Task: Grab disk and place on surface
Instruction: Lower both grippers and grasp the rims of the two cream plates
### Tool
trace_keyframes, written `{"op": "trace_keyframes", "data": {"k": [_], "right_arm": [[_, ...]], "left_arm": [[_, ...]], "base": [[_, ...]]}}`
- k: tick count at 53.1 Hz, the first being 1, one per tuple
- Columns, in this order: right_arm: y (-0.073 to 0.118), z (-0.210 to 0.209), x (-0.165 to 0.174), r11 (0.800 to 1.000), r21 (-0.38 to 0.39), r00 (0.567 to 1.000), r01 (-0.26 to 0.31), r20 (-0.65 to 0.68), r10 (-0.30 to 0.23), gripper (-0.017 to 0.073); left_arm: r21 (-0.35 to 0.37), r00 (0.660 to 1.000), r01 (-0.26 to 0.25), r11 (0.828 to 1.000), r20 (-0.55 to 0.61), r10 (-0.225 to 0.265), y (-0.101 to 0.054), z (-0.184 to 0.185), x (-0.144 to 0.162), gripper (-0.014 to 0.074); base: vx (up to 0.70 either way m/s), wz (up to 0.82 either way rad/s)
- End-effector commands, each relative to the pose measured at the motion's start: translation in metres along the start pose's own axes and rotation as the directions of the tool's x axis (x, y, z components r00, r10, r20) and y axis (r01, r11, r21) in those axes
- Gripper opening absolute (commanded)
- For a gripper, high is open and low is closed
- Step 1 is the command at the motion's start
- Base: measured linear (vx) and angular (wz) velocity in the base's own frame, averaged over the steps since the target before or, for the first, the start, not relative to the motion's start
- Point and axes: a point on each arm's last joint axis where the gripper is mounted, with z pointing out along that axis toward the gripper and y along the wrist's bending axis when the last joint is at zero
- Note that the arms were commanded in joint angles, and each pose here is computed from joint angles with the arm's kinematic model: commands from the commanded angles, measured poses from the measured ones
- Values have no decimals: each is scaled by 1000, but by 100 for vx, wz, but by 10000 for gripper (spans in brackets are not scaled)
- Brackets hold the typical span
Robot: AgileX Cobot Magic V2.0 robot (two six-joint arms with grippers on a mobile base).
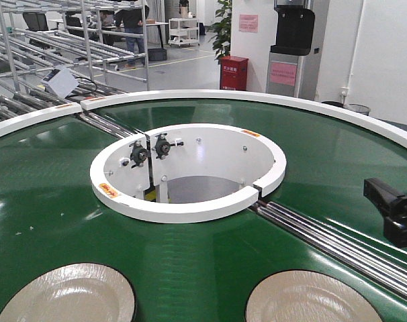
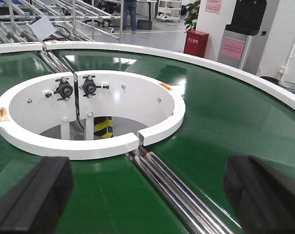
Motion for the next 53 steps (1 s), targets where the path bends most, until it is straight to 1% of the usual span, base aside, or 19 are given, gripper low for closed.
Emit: {"op": "trace_keyframes", "data": {"k": [1, 9, 13, 15, 17, 19, 21, 28, 30, 34, 39, 42, 43, 44, 45, 46, 47, 51, 53], "right_arm": [[-2, -5, -20, 1000, 9, 993, 7, 119, -8, 717], [-2, -5, -20, 1000, 9, 993, 7, 119, -8, 670], [-2, -5, -20, 1000, 9, 993, 7, 119, -8, 640], [-2, -5, -20, 1000, 9, 993, 7, 119, -8, 621], [-2, -5, -20, 1000, 9, 993, 7, 119, -8, 606], [-2, -5, -20, 1000, 9, 993, 7, 118, -8, 592], [-2, -5, -20, 1000, 9, 993, 7, 118, -8, 581], [-1, -5, -20, 1000, 8, 993, 6, 116, -7, 571], [-1, -5, -20, 1000, 8, 994, 6, 113, -7, 571], [-1, -5, -19, 1000, 8, 994, 6, 105, -7, 571], [-1, -4, -16, 1000, 7, 997, 6, 79, -7, 571], [-1, -4, -15, 1000, 6, 998, 6, 63, -7, 571], [-1, -4, -14, 1000, 6, 998, 6, 61, -7, 571], [-1, -4, -14, 1000, 6, 998, 6, 59, -7, 571], [-1, -4, -13, 1000, 5, 999, 6, 54, -7, 571], [-1, -4, -13, 1000, 5, 999, 6, 51, -7, 571], [-1, -4, -13, 1000, 5, 999, 6, 49, -7, 571], [-1, -4, -12, 1000, 5, 999, 6, 40, -6, 571], [-1, -4, -11, 1000, 5, 999, 6, 34, -6, 571]], "left_arm": [[6, 995, 86, 996, 56, -86, 0, -4, -15, 563], [14, 986, 100, 995, -137, -97, -3, 7, 7, 542], [2, 968, 101, 995, -232, -98, -1, 21, 22, 531], [-27, 950, 123, 992, -285, -126, 3, 31, 33, 522], [-70, 922, 164, 984, -345, -178, 10, 42, 45, 512], [-107, 896, 189, 976, -387, -216, 15, 48, 53, 505], [-155, 859, 206, 966, -444, -255, 24, 58, 64, 497], [-233, 760, 187, 954, -581, -291, 49, 78, 91, 465], [-242, 737, 195, 951, -603, -305, 53, 83, 97, 455], [-253, 681, 250, 935, -640, -355, 60, 95, 111, 434], [-196, 630, 304, 932, -693, -351, 63, 109, 123, 413], [-143, 608, 353, 925, -717, -343, 63, 119, 130, 407], [-135, 593, 379, 915, -724, -353, 63, 122, 132, 406], [-111, 596, 381, 918, -729, -336, 63, 124, 133, 406], [-101, 583, 403, 910, -737, -340, 63, 127, 135, 406], [-77, 589, 403, 912, -741, -323, 63, 129, 135, 406], [-65, 577, 420, 905, -751, -321, 63, 131, 138, 406], [14, 565, 432, 902, -784, -259, 62, 138, 142, 406], [34, 545, 443, 896, -804, -239, 61, 141, 146, 406]], "base": [[0, 0], [0, 0], [0, 0], [0, 0], [0, 0], [0, 0], [0, 0], [0, 0], [0, 0], [0, 0], [0, 0], [0, 0], [0, 0], [0, 0], [0, 0], [0, 0], [0, 0], [0, 0], [0, 0]]}}
